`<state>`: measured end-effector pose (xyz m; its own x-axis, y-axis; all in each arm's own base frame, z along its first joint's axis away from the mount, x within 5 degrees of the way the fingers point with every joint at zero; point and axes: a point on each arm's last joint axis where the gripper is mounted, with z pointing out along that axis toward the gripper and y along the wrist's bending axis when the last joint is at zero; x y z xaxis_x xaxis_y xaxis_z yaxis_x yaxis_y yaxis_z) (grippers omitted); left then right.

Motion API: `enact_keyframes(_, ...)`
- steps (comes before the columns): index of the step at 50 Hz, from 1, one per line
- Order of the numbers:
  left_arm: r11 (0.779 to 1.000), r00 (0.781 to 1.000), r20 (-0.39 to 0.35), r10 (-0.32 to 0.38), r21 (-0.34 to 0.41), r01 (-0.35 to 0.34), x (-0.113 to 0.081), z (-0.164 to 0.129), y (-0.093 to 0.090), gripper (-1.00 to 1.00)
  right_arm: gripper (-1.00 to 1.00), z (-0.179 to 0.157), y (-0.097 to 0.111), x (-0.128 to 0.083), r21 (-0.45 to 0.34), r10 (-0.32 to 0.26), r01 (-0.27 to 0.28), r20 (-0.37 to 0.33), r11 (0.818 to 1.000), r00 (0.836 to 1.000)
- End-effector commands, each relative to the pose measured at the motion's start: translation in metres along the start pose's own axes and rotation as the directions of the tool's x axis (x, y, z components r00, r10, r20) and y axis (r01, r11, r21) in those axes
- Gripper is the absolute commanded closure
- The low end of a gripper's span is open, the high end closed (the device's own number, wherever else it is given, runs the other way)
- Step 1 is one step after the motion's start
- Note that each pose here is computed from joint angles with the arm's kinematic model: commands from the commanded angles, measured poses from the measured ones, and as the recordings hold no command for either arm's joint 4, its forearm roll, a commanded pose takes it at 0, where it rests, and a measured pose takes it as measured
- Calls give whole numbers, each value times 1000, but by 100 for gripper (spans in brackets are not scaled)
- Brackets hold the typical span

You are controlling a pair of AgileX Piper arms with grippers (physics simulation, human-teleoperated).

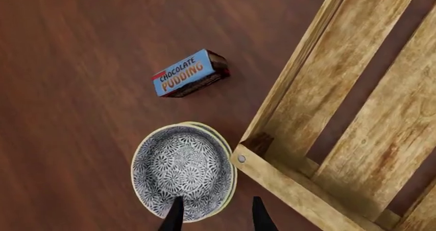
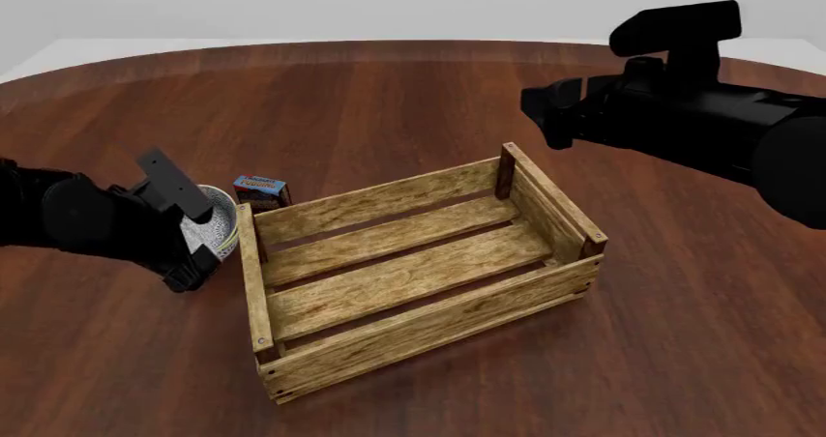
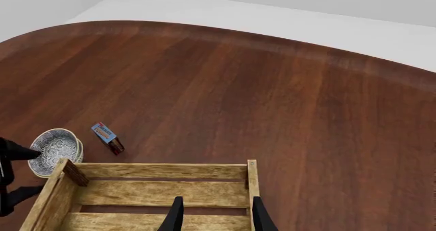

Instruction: Stack the right bowl on the left bowl and place them in the tray.

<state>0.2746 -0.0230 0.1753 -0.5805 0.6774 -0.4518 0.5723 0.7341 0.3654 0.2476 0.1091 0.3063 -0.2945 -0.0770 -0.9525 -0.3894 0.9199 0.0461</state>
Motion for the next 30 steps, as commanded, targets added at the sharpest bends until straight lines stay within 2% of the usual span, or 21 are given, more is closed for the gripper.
enact_keyframes(1, 998, 998, -13, -56, 17, 56, 3, 17, -5, -100, -100, -2, 4, 0, -13, 1, -1, 2, 1000, 1000)
enact_keyframes(30, 998, 997, -60, -54, 42, 56, 15, 43, -11, -100, -100, 0, 3, 1, -11, -3, 3, -3, 1000, 1000)
